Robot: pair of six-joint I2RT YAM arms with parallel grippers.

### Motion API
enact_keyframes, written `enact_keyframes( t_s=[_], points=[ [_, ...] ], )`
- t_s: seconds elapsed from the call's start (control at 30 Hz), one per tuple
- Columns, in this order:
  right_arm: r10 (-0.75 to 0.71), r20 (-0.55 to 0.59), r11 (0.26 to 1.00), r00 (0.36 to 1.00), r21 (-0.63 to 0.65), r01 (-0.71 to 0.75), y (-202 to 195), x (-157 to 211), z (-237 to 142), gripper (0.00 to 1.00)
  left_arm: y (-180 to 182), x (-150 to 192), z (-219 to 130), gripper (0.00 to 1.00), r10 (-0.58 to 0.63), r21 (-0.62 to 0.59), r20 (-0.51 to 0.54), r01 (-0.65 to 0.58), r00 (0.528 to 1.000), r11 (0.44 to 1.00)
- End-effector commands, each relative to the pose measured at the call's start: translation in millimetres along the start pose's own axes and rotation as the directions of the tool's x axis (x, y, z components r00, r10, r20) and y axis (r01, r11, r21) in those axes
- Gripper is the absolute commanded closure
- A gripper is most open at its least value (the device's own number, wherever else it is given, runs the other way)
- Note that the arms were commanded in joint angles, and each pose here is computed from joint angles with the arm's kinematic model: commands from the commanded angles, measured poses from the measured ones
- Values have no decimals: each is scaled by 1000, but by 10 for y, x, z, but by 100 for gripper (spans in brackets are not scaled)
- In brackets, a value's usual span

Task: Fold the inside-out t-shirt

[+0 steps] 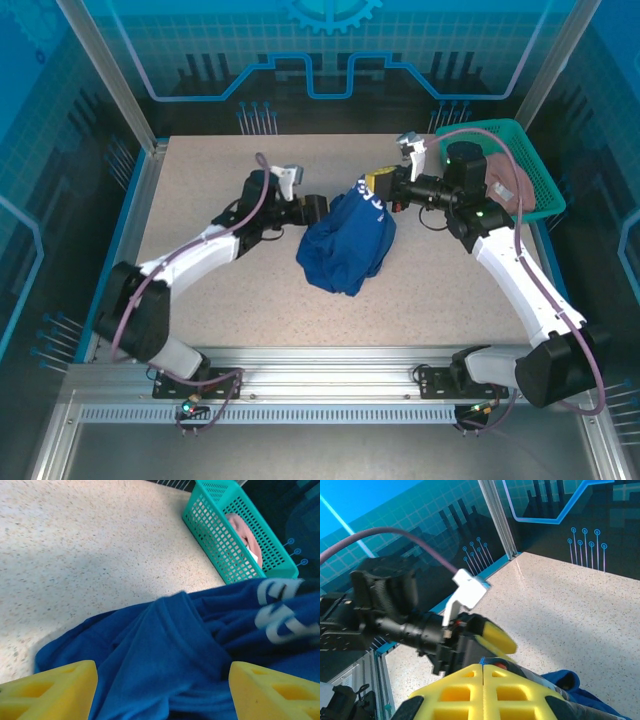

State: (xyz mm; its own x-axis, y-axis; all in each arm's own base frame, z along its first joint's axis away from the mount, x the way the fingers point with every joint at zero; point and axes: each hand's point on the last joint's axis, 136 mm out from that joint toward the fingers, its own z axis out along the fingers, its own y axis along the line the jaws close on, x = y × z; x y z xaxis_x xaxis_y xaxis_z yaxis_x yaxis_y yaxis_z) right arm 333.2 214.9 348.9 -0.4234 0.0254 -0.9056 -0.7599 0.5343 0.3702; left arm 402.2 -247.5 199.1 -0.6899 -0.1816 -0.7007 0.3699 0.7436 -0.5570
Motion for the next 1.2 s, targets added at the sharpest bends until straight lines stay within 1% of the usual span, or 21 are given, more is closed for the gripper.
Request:
enact_keyframes(
  t_s=[0.0,0.1,0.17,0.2,0.27,0.33,0.37,0.4,0.47,0.53,0.6,0.67,0.77,0.83,0.9,0.97,1.07,1.13,1.17],
  points=[
    [-36,14,999,999,-19,36,61,-44,-80,100,-23,58,231,28,10,30,-97,-7,995,1000],
    [-39,14,999,999,-16,39,60,-43,-82,100,-71,130,453,31,-23,77,-175,37,984,996],
    [-41,18,999,999,-13,41,57,-56,-86,100,-117,213,570,38,-50,115,-233,78,971,990],
    [-44,21,999,999,-8,44,56,-70,-96,100,-150,250,610,46,-66,143,-262,106,963,984],
    [-50,26,999,998,13,50,35,-98,-128,100,-169,264,645,67,-93,178,-285,148,954,973],
    [-53,25,998,998,43,52,0,-117,-187,100,-160,138,583,84,-113,198,-254,166,961,966],
    [-51,22,997,998,66,49,-27,-116,-226,100,-151,29,511,91,-122,209,-220,169,968,963],
    [-47,20,995,999,89,45,-54,-106,-265,100,-156,-91,428,94,-126,223,-183,165,975,961],
    [-25,14,989,1000,148,23,-133,-47,-360,100,-193,-400,160,98,-128,268,-85,146,988,952],
    [4,14,979,1000,206,-7,-210,36,-463,100,-221,-726,-221,100,-141,327,27,125,990,937],
    [12,19,968,1000,252,-16,-234,112,-562,100,-203,-990,-581,100,-183,373,132,123,974,920],
    [6,28,958,1000,285,-14,-228,190,-647,100,-198,-1204,-912,100,-231,428,222,119,947,896],
    [6,35,947,999,321,-17,-258,304,-711,100,-256,-1369,-1185,100,-283,493,270,121,920,862],
    [11,35,942,999,336,-22,-293,382,-717,100,-310,-1405,-1254,100,-281,500,282,110,917,859],
    [16,27,946,1000,324,-23,-289,469,-680,100,-336,-1425,-1298,100,-276,493,294,102,915,864],
    [11,-12,953,1000,302,-7,-260,609,-581,100,-364,-1437,-1331,100,-272,491,306,93,912,866],
    [18,-96,947,995,322,14,-300,881,-413,100,-483,-1468,-1381,100,-265,507,312,77,912,859],
    [71,-172,932,982,363,-4,-425,1242,-299,100,-577,-1501,-1409,100,-258,506,314,69,914,860],
    [86,-201,925,976,379,-3,-456,1359,-260,100,-625,-1512,-1428,100,-250,506,319,59,914,861]
  ],
)
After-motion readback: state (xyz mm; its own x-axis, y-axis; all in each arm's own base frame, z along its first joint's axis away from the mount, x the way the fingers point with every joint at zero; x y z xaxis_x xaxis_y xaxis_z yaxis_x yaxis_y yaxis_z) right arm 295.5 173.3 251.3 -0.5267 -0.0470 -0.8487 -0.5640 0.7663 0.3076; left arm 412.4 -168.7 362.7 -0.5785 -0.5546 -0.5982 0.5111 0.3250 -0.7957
